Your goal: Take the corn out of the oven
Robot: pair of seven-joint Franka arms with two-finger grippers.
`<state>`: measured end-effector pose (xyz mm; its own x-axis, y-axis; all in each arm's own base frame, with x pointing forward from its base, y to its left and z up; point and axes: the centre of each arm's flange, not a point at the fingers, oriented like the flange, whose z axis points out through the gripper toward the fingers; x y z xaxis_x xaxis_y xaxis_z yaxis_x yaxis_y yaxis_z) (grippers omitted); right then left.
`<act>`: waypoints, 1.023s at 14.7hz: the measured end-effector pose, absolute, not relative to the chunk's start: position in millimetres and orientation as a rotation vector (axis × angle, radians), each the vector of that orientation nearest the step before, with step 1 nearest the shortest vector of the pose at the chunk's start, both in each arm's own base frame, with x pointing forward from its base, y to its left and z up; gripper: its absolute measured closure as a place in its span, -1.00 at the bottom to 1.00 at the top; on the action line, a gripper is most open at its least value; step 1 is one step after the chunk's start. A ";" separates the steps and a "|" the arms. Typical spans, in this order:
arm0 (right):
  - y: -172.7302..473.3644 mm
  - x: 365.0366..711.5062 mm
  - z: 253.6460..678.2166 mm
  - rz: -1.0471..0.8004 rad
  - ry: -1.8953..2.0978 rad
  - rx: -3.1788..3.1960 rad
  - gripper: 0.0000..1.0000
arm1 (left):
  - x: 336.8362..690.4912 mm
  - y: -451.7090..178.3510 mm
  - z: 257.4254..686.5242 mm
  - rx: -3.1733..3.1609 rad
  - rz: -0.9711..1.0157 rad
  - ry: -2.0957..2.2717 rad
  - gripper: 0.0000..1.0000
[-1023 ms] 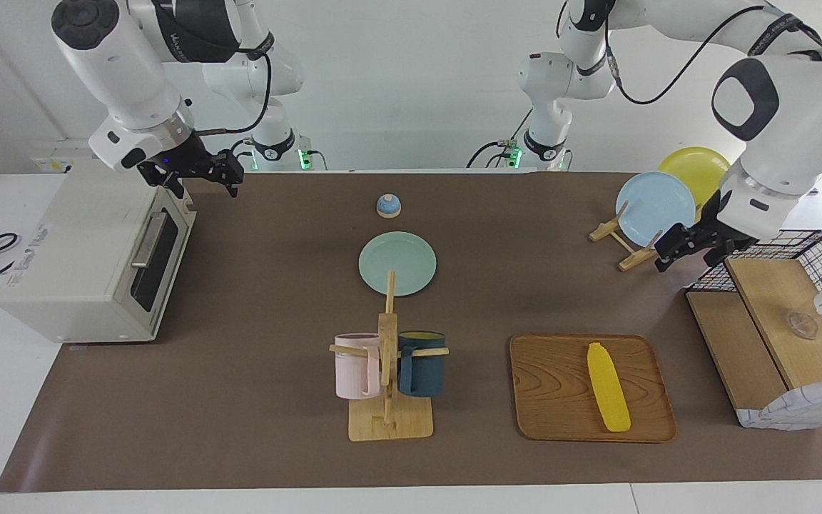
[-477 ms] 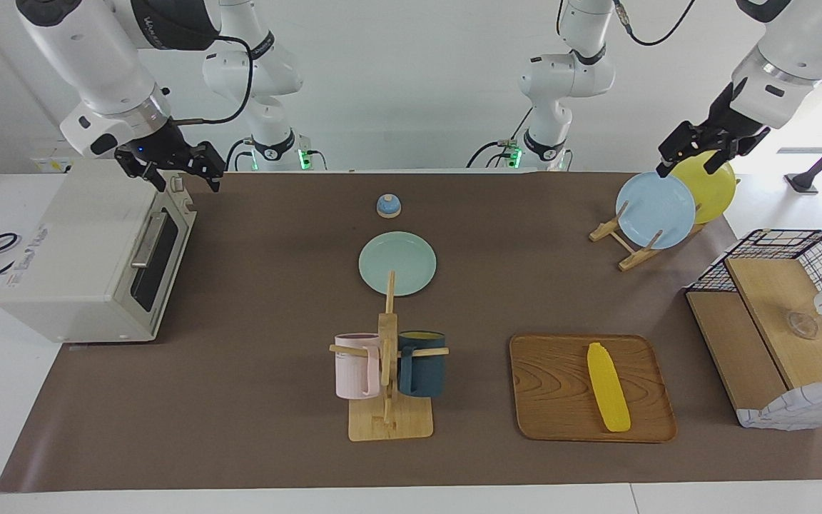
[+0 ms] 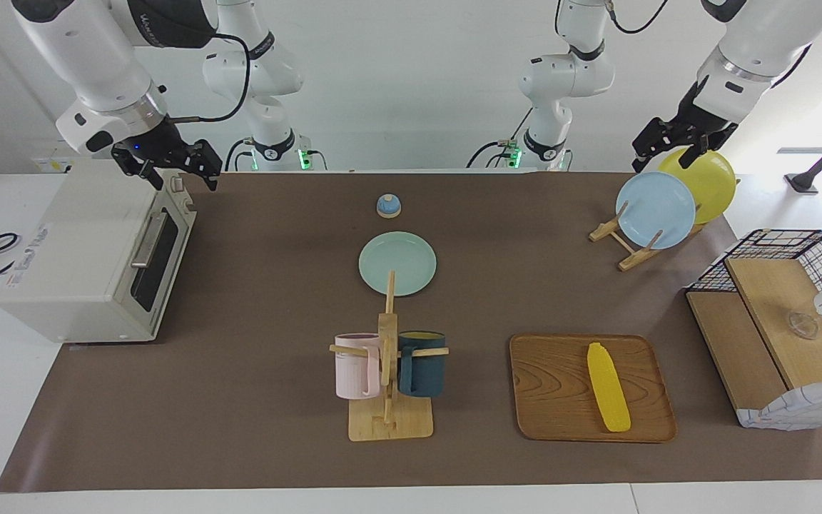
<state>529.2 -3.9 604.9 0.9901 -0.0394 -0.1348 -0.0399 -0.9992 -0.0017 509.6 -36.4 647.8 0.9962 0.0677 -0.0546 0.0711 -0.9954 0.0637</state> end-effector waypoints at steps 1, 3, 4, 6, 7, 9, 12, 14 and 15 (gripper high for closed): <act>-4.0 529.2 604.9 0.212 0.062 -3.129 -1.00 | 510.2 -38.0 647.6 3.073 -0.076 0.103 -1.00; -4.0 529.2 604.9 0.212 0.062 -3.129 -1.00 | 510.8 -44.1 647.0 3.075 -0.071 0.088 -1.00; -4.0 529.2 604.9 0.212 0.062 -3.129 -1.00 | 510.7 -46.6 646.1 3.076 -0.074 0.082 -1.00; -4.0 529.2 604.9 0.212 0.062 -3.129 -1.00 | 511.3 -47.5 643.7 3.082 -0.078 0.079 -1.00; -4.0 529.2 604.9 0.212 0.062 -3.129 -1.00 | 512.7 -45.9 642.9 3.094 -0.069 0.081 -1.00; -4.0 529.2 604.9 0.212 0.062 -3.129 -1.00 | 515.5 -43.5 637.5 3.120 -0.059 0.083 -1.00; -4.0 529.2 604.9 0.212 0.062 -3.129 -1.00 | 520.3 -42.9 625.3 3.155 -0.064 0.076 -1.00; -4.0 529.2 604.9 0.212 0.062 -3.129 -1.00 | 521.0 -44.0 624.7 3.157 -0.060 0.072 -1.00; -4.0 529.2 604.9 0.212 0.062 -3.129 -1.00 | 520.9 -44.6 624.7 3.157 -0.059 0.070 -1.00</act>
